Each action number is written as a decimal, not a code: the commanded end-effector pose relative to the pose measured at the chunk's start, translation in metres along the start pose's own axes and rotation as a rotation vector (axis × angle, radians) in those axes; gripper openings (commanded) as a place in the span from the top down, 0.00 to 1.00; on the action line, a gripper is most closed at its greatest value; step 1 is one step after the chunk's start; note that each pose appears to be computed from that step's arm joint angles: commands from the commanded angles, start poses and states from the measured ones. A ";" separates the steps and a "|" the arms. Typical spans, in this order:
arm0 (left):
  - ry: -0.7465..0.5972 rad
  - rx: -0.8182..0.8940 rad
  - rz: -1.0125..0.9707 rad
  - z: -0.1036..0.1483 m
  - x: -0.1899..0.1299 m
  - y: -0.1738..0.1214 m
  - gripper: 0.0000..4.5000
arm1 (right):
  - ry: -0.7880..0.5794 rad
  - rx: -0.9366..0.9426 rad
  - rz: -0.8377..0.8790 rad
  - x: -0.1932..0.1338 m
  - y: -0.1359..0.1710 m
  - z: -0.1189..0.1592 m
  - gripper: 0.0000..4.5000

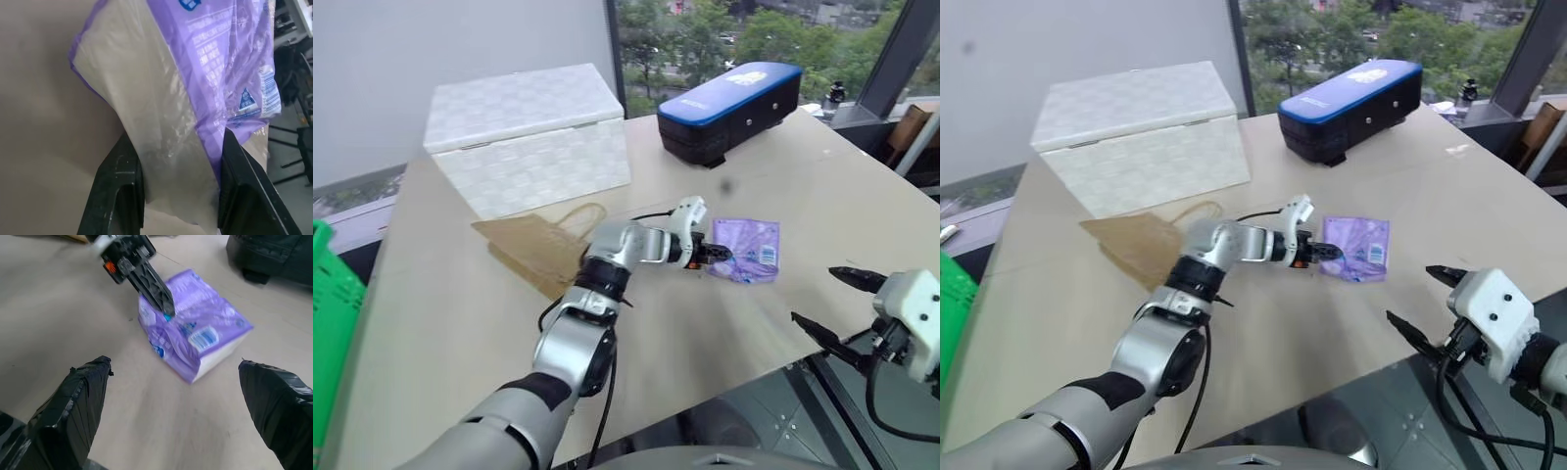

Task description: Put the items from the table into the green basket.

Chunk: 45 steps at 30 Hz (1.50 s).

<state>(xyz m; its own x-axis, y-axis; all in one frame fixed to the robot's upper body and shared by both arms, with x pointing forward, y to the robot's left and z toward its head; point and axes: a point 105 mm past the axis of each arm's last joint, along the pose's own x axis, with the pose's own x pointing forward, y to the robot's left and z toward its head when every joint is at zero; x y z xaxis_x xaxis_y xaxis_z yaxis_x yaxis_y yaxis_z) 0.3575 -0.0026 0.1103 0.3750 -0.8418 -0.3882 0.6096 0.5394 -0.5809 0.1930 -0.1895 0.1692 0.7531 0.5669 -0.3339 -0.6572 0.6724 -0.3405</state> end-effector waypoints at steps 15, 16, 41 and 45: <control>-0.870 0.657 1.348 0.099 -0.335 0.036 0.68 | -0.710 -0.125 0.435 0.079 0.016 0.137 0.00; -0.884 0.649 1.446 0.095 -0.357 0.038 0.68 | -0.742 -0.131 0.451 0.078 0.017 0.143 0.00; -0.750 0.600 0.645 0.076 -0.239 0.006 0.01 | -0.549 -0.182 0.361 0.090 -0.010 0.103 0.00; -0.523 0.602 0.373 0.029 -0.191 -0.002 0.01 | -0.389 -0.161 0.228 0.075 -0.029 0.064 0.00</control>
<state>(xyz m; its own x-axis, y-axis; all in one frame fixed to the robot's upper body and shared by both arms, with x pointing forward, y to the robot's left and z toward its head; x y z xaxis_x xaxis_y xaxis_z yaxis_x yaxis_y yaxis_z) 0.3178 0.1694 0.2092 0.8654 -0.5011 -0.0074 0.5008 0.8642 0.0482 0.2741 -0.1242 0.1979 0.4707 0.8769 -0.0971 -0.8308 0.4035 -0.3833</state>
